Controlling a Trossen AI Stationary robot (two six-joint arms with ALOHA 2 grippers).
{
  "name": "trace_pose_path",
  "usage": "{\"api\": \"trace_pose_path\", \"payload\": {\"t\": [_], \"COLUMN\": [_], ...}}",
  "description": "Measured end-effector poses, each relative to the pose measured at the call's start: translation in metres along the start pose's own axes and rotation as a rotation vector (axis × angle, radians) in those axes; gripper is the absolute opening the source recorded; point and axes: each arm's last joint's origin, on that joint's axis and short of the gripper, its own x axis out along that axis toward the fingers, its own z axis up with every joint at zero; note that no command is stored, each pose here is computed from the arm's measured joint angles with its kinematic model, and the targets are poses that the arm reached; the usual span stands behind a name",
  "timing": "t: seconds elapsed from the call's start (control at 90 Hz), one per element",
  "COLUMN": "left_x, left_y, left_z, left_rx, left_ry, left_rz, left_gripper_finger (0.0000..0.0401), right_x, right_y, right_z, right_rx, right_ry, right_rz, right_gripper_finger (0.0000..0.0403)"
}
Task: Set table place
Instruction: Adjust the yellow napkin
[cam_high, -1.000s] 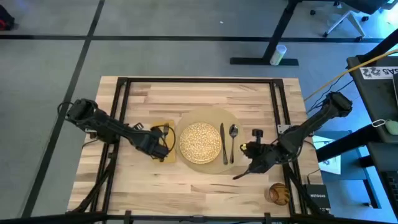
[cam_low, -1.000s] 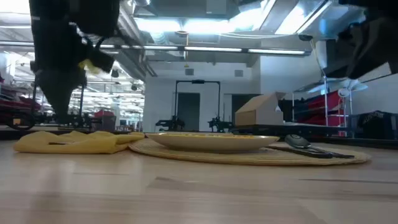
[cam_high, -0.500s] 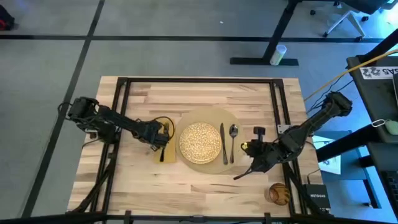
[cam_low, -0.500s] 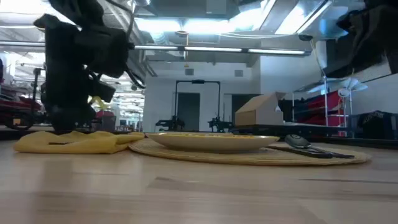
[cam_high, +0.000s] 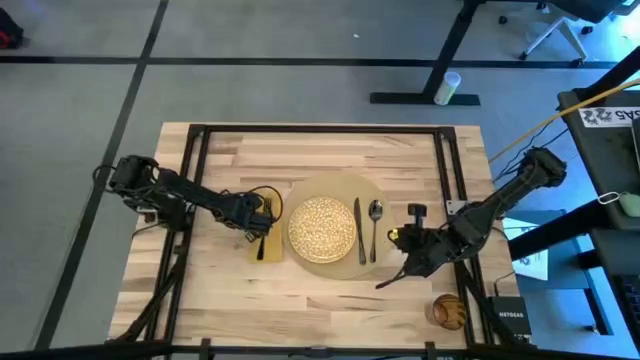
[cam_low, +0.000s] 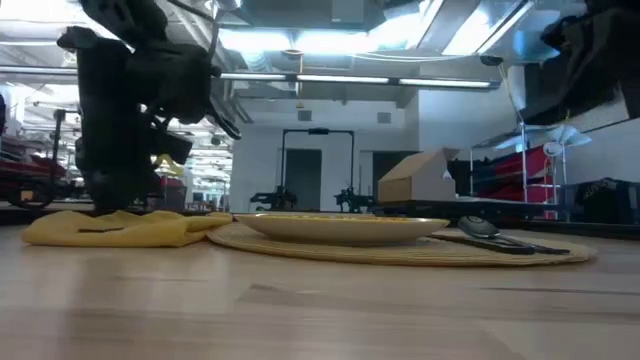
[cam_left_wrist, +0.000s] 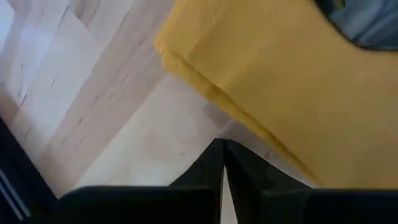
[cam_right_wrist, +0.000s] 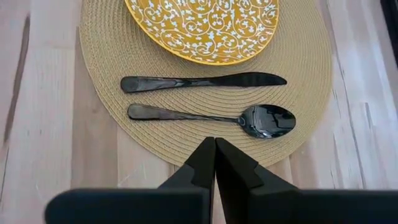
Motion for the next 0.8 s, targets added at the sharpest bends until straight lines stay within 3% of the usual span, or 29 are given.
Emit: {"api": "trace_pose_path", "payload": {"t": [0.8], "left_x": [0.0018], "left_y": [-0.0008], "left_z": [0.0069], "left_rx": [0.018], "left_ry": [-0.045], "left_rz": [-0.016], "left_gripper_finger": [0.0000], "right_x": [0.0000], "right_y": [0.0002], "right_z": [0.0000], "right_rx": [0.000], "right_ry": [0.003], "right_rz": [0.005], "right_gripper_finger": [0.0000]}}
